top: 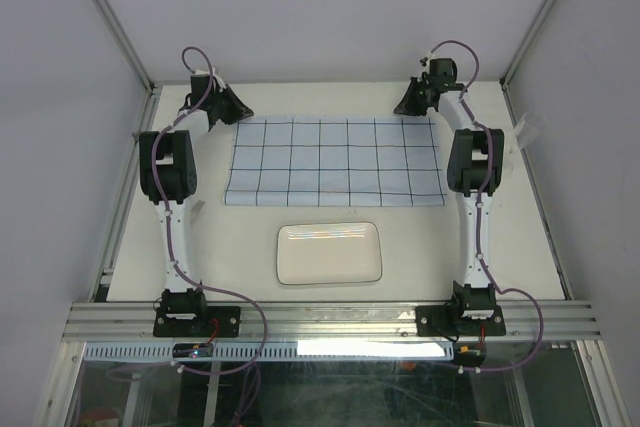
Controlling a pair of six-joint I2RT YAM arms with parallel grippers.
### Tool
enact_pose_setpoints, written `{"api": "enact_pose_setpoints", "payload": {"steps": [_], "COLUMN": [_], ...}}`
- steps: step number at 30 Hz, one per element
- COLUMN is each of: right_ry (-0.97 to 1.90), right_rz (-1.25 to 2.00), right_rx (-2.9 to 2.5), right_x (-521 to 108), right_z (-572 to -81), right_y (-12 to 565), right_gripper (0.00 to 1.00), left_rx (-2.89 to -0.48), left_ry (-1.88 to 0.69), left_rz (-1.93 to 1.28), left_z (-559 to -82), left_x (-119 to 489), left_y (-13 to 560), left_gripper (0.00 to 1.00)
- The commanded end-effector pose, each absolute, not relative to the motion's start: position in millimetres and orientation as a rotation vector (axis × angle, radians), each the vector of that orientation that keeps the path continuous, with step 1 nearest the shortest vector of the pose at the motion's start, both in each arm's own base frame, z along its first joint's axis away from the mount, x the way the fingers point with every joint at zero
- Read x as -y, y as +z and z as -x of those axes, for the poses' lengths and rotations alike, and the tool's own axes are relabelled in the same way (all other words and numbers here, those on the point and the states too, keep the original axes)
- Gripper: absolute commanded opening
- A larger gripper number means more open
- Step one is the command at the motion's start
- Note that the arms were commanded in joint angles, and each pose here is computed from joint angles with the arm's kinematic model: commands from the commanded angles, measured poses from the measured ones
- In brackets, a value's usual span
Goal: Set the dinner table for one person
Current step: Flatten out the napkin at the center of the board.
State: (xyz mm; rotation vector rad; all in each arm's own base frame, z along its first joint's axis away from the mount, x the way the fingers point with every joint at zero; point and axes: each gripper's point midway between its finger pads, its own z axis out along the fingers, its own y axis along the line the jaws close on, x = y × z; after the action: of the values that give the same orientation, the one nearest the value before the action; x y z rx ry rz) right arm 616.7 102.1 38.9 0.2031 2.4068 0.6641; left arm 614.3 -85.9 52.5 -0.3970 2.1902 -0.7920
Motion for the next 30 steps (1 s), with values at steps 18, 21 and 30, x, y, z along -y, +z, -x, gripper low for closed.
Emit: {"api": "enact_pose_setpoints", "payload": {"steps": [18,21,30], "right_ry": [0.599,0.590,0.544], "right_rz": [-0.123,-0.121,-0.106], "right_rx": [-2.439,-2.448,-2.455], "right_x": [-92.9,-91.8,-85.6], "right_z": [-595.0,-590.6,-585.7], "right_y": [35.5,34.9,41.2], "right_gripper": [0.00,0.00,0.00], "left_rx": [-2.332,-2.346,-2.362], "left_ry": [-0.645,-0.650,-0.647], "left_rz": [0.463,0.468,0.473], "left_z": [-578.8,-568.3,-553.7], "left_x": [64.6,65.2,65.8], "left_y": [-1.8,-1.7,-2.5], "left_gripper": [0.06,0.06,0.06]}}
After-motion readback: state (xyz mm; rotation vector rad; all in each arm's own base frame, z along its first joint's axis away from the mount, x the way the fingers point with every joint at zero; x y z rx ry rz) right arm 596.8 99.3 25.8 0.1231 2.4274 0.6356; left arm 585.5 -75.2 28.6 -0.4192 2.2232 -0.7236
